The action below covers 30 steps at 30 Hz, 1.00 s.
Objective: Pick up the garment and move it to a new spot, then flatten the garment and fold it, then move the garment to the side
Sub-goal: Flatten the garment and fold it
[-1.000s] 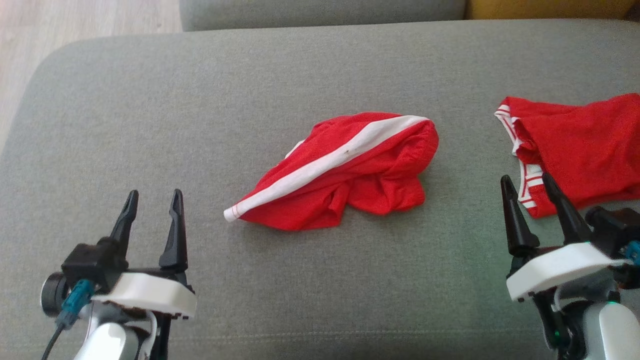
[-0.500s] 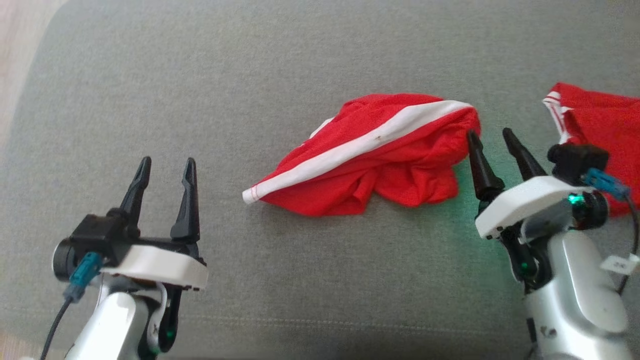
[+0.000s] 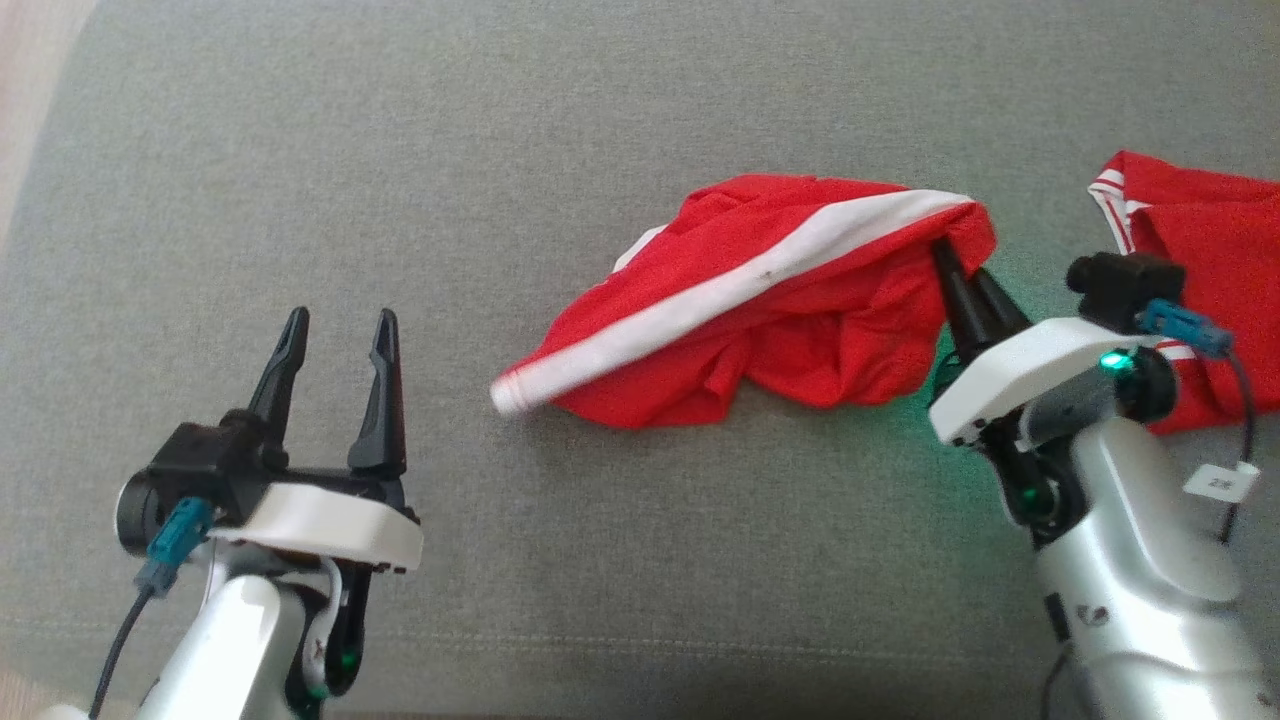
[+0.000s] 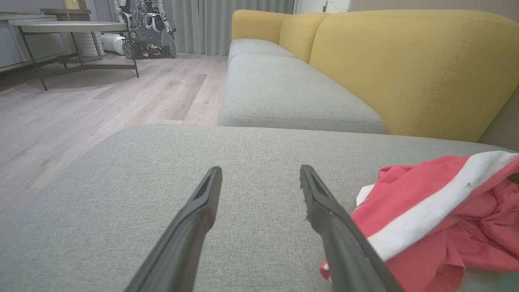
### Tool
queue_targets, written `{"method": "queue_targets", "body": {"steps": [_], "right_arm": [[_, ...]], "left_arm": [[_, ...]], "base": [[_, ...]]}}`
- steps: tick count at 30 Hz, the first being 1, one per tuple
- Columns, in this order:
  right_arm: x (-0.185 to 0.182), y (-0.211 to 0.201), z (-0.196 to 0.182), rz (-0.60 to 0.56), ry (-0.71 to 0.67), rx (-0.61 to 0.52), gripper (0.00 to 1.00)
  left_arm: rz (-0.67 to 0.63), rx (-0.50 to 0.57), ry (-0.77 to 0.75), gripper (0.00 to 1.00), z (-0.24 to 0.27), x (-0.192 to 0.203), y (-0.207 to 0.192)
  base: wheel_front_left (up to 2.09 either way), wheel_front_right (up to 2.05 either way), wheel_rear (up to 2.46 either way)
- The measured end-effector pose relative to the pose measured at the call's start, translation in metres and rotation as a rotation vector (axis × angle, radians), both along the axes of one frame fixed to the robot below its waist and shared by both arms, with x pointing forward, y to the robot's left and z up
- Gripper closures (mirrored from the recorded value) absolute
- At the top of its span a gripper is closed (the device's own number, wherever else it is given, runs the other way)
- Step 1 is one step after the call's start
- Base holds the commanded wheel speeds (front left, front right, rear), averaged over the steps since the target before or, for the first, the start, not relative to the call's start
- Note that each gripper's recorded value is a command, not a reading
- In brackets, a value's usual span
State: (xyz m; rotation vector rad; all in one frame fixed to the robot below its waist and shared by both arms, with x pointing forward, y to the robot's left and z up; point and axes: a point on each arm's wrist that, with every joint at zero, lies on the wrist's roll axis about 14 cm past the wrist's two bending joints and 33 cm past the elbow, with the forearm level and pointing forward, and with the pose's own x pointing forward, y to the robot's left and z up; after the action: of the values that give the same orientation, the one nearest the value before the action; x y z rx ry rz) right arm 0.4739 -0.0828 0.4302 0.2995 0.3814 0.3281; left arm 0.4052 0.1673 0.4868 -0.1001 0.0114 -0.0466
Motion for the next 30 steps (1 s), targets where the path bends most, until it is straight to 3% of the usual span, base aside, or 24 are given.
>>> {"method": "queue_targets", "body": {"steps": [10, 13, 21, 30], "right_arm": [[0.006, -0.039, 0.040, 0.049, -0.205, -0.285, 1.00], [-0.011, -0.028, 0.025, 0.130, -0.159, -0.363, 1.00], [-0.069, -0.012, -0.037, 0.281, 0.051, -0.430, 1.00], [-0.083, -0.013, -0.061, 0.288, 0.140, -0.420, 1.00]], "left_arm": [[-0.020, -0.013, -0.006, 0.00, 0.001, 0.005, -0.007], [-0.023, -0.016, -0.007, 0.00, 0.001, 0.007, -0.009], [-0.036, -0.025, -0.005, 0.00, -0.002, 0.009, -0.013], [-0.046, -0.033, 0.000, 0.00, -0.004, 0.011, -0.017]], "base": [[0.00, 0.00, 0.00], [0.00, 0.00, 0.00], [0.00, 0.00, 0.00], [0.00, 0.00, 0.00]]}}
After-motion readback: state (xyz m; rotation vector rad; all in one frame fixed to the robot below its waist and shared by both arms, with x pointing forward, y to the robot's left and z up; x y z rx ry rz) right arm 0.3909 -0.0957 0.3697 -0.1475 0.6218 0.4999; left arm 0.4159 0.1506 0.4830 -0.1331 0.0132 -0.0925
